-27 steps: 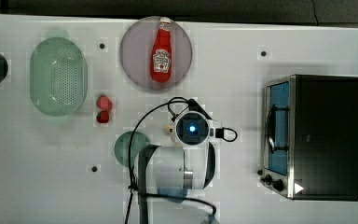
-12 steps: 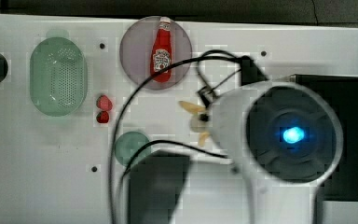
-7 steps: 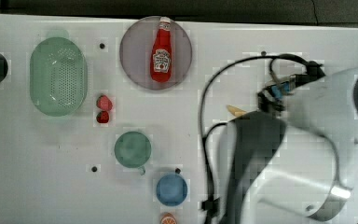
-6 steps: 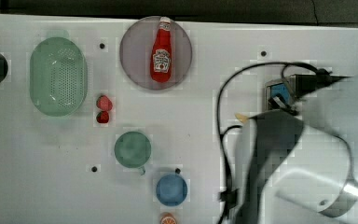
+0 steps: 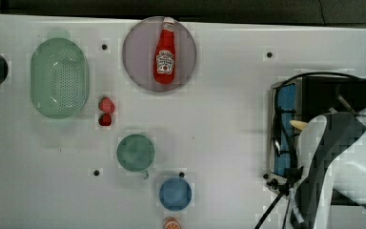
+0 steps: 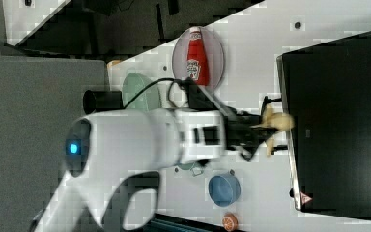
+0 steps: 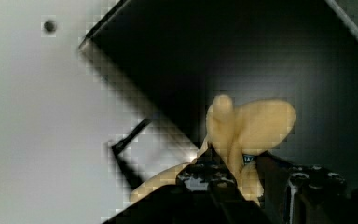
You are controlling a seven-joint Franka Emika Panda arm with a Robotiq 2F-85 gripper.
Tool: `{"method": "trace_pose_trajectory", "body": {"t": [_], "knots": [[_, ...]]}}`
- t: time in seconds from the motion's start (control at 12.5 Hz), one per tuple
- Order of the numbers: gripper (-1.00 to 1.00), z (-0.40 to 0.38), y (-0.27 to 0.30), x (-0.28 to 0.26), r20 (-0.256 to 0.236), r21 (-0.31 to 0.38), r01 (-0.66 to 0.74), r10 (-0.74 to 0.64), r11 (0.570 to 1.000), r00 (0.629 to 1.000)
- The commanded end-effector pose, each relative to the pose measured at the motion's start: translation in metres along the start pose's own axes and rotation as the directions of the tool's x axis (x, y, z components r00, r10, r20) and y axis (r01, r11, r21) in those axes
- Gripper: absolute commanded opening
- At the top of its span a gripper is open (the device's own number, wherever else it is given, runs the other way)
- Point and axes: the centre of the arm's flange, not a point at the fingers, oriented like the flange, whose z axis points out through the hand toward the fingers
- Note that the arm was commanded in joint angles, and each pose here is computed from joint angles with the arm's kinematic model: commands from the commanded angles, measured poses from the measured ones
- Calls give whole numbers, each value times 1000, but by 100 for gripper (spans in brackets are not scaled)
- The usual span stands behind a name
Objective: Pick banana from table and place on oven.
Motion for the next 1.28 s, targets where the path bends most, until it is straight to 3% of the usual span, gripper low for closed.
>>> {"method": "trace_pose_trajectory", "body": {"t": [0.08,0.32,0.8,0.88,1.12,1.28], "knots": [[-47,17,30,14,-17,-26,132,-132,991,991],[-41,33,32,17,4,-18,109,-109,994,994],[90,30,31,20,-13,-20,112,-112,994,994],[100,22,31,23,-29,-18,113,-113,993,993],[100,-35,26,28,-102,7,182,-180,983,978],[100,-83,15,17,-110,45,216,-210,975,972]]}}
